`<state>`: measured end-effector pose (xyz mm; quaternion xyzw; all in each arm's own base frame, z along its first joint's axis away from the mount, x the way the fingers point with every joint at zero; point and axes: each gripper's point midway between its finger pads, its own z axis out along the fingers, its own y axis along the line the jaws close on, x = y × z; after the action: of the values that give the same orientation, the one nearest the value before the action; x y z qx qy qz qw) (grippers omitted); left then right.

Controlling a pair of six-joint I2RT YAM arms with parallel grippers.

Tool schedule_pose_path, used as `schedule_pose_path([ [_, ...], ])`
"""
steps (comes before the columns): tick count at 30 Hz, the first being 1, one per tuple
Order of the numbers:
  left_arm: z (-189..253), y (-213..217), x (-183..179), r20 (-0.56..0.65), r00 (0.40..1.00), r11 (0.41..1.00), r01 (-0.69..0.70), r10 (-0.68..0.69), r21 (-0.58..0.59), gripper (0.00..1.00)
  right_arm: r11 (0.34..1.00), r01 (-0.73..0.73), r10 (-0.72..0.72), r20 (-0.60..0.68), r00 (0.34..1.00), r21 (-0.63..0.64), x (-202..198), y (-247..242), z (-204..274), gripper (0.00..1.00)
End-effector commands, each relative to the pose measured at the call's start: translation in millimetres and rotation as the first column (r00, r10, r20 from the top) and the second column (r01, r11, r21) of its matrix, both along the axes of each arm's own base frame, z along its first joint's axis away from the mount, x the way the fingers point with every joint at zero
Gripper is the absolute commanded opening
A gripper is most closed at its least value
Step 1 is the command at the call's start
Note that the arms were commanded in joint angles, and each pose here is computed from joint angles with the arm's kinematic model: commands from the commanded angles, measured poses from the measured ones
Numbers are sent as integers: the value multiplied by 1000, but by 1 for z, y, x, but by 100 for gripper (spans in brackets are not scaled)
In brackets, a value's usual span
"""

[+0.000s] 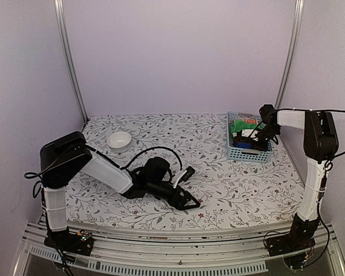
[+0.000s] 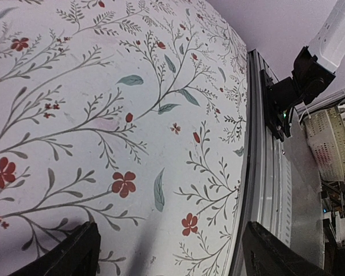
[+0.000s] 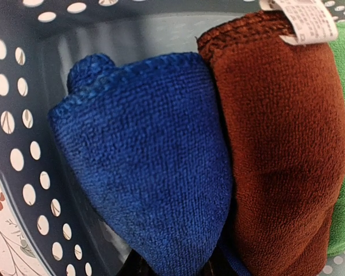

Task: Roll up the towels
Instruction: Place the towel in the bin.

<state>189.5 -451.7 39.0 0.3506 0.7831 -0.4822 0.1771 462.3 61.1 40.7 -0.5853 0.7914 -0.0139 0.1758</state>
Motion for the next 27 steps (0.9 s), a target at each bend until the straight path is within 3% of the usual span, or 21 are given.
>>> schedule_pose_path([
  [1, -11, -3, -8, -21, 1000, 999, 19, -18, 28, 88, 1000, -8, 8, 28, 1000, 26, 0, 4, 17, 26],
  [5, -12, -4, -8, -23, 1000, 999, 21, -20, 28, 88, 999, -7, 7, 6, 1000, 48, -3, 7, 28, 40],
  [8, -12, -4, -9, -26, 999, 999, 24, -23, 29, 88, 998, -17, 19, -38, 999, 55, -11, 8, 31, 44],
  [19, -9, -1, -10, -12, 999, 999, 35, -35, 37, 88, 999, -17, 21, -150, 988, 29, -35, 0, 40, 47],
  [27, -8, -2, -10, -5, 999, 998, 42, -42, 40, 88, 999, -9, 16, -160, 987, 43, -40, 0, 44, 47],
])
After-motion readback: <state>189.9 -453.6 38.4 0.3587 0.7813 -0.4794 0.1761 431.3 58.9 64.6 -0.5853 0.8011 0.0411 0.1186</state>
